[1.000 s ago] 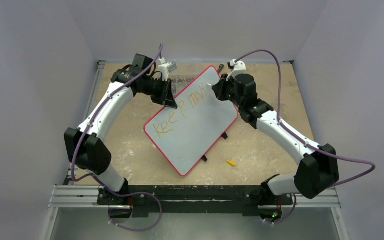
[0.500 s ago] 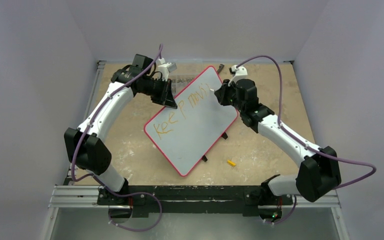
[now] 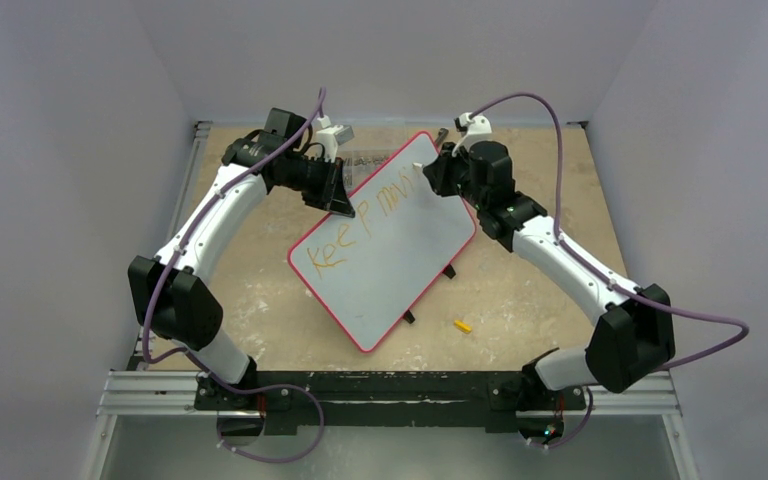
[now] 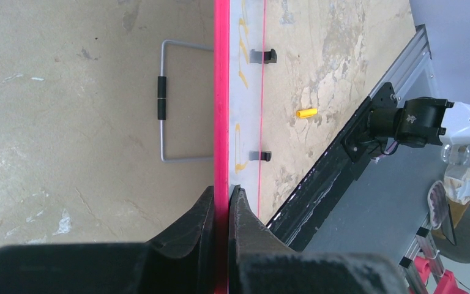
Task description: Write a sentence on the whiteboard
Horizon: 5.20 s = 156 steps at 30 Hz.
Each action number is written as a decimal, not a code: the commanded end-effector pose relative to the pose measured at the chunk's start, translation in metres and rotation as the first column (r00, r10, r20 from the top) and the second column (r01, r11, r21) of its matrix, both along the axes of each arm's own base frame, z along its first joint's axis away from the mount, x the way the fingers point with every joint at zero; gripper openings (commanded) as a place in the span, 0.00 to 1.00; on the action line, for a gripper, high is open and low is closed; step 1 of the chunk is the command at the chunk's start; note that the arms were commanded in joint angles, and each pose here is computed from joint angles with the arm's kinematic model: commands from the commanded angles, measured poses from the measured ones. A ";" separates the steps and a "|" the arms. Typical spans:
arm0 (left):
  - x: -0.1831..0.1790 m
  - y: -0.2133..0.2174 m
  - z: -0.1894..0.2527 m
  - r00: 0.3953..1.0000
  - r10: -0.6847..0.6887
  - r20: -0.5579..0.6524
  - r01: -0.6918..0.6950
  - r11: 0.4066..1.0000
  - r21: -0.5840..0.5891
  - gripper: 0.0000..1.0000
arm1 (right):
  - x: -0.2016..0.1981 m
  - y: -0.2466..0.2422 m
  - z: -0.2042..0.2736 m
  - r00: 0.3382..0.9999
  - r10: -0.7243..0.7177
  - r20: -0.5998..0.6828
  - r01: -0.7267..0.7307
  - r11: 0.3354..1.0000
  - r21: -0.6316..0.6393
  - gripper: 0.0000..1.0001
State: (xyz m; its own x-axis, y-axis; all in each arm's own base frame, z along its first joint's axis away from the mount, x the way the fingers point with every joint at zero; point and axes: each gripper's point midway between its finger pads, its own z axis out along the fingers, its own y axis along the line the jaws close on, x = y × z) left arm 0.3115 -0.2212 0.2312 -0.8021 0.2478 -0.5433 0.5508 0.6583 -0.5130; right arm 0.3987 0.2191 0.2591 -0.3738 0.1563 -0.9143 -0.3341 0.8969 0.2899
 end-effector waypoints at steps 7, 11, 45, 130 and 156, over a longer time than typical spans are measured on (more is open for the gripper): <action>0.006 0.011 -0.003 0.994 -0.026 0.105 0.016 0.995 0.094 0.00 | 0.011 -0.006 0.005 1.000 -0.031 0.001 0.031 1.000 -0.005 0.00; 0.006 0.012 -0.003 0.994 -0.025 0.107 0.015 0.995 0.095 0.00 | 0.009 -0.007 -0.001 1.000 -0.026 -0.007 0.026 1.000 -0.009 0.00; 0.006 0.012 -0.002 0.993 -0.025 0.111 0.014 0.995 0.094 0.00 | 0.003 -0.037 0.034 0.992 -0.094 0.087 0.095 0.995 -0.002 0.00; 0.006 0.012 -0.004 0.994 -0.024 0.111 0.012 0.994 0.107 0.00 | 0.007 -0.021 -0.030 0.998 -0.003 -0.058 0.000 0.999 -0.054 0.00; 0.004 0.012 -0.001 0.993 -0.025 0.119 0.013 0.995 0.102 0.00 | -0.021 -0.025 -0.038 0.996 0.035 -0.086 -0.039 0.998 -0.041 0.00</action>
